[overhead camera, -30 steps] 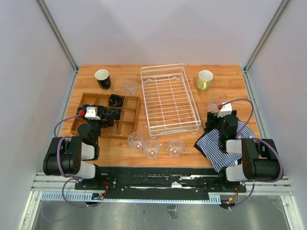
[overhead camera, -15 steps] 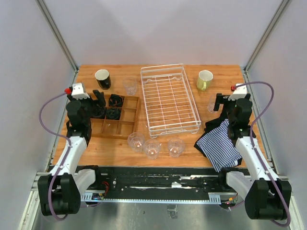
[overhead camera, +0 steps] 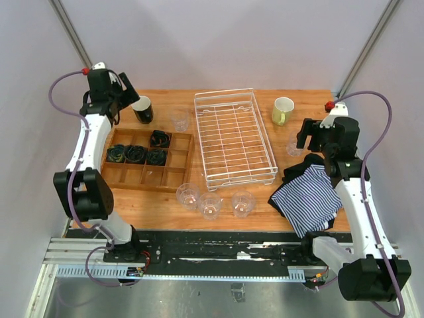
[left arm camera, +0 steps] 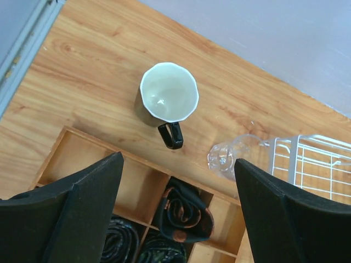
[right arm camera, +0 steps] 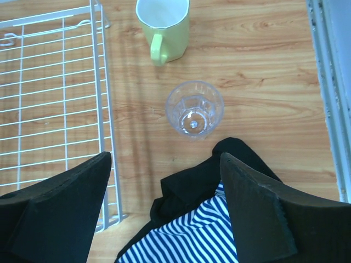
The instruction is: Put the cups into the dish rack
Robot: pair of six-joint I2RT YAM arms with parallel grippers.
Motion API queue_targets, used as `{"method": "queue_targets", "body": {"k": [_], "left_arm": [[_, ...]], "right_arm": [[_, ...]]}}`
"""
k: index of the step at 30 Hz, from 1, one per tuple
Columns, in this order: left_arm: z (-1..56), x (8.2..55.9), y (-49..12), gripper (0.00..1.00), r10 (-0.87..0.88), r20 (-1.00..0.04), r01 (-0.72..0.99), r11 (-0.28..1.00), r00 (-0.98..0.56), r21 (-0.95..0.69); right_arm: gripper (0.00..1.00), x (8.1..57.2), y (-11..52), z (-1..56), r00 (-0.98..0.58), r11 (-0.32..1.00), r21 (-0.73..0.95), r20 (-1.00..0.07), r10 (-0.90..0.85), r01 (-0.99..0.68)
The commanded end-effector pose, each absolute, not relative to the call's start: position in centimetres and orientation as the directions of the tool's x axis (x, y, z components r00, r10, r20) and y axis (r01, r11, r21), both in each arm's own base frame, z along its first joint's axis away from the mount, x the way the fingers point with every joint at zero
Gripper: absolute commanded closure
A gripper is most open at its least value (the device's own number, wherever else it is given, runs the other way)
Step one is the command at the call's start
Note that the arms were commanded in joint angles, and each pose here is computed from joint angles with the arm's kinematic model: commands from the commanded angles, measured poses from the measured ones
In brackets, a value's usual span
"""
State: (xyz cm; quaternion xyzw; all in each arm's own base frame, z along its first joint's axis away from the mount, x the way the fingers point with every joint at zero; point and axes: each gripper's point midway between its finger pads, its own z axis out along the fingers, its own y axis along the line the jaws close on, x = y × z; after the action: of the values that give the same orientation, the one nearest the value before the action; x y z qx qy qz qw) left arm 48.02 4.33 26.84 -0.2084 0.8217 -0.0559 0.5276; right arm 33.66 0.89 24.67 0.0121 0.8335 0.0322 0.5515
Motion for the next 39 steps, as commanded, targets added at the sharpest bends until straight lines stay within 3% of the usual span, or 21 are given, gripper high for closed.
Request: {"method": "queue_targets", "body": {"k": [1, 6, 13, 17, 29, 32, 39], "left_arm": [[25.0, 48.6, 4.2, 0.14, -0.542, -0.723, -0.392, 0.832, -0.428, -0.392], [22.7, 51.1, 4.7, 0.14, -0.594, -0.652, -0.440, 0.799, -0.471, -0.410], [18.2, 52.8, 6.5, 0.27, -0.643, -0.587, -0.527, 0.757, -0.493, -0.387], [17.1, 53.9, 7.1, 0.37, -0.650, -0.578, -0.540, 0.750, -0.492, -0.383], [13.9, 58.2, 7.3, 0.45, -0.677, -0.536, -0.547, 0.730, -0.503, -0.409], [13.3, 58.7, 7.1, 0.51, -0.685, -0.526, -0.546, 0.725, -0.504, -0.421], [12.5, 58.6, 7.3, 0.53, -0.665, -0.532, -0.540, 0.743, -0.525, -0.396]], "right_arm": [[0.20, 32.9, 2.2, 25.9, -0.435, 0.988, 0.154, -0.892, 0.125, -0.032], [0.21, 32.8, 2.7, 27.4, -0.429, 0.983, 0.180, -0.892, 0.143, -0.047], [0.22, 32.9, 3.7, 28.4, -0.430, 0.970, 0.231, -0.885, 0.176, -0.078], [0.22, 33.2, 3.2, 29.0, -0.415, 0.976, 0.209, -0.895, 0.164, -0.067], [0.21, 33.8, 3.1, 29.5, -0.411, 0.976, 0.208, -0.896, 0.167, -0.058], [0.21, 34.0, 2.9, 30.1, -0.397, 0.978, 0.201, -0.903, 0.166, -0.050], [0.21, 34.6, 2.8, 30.7, -0.391, 0.978, 0.203, -0.905, 0.169, -0.048]]}}
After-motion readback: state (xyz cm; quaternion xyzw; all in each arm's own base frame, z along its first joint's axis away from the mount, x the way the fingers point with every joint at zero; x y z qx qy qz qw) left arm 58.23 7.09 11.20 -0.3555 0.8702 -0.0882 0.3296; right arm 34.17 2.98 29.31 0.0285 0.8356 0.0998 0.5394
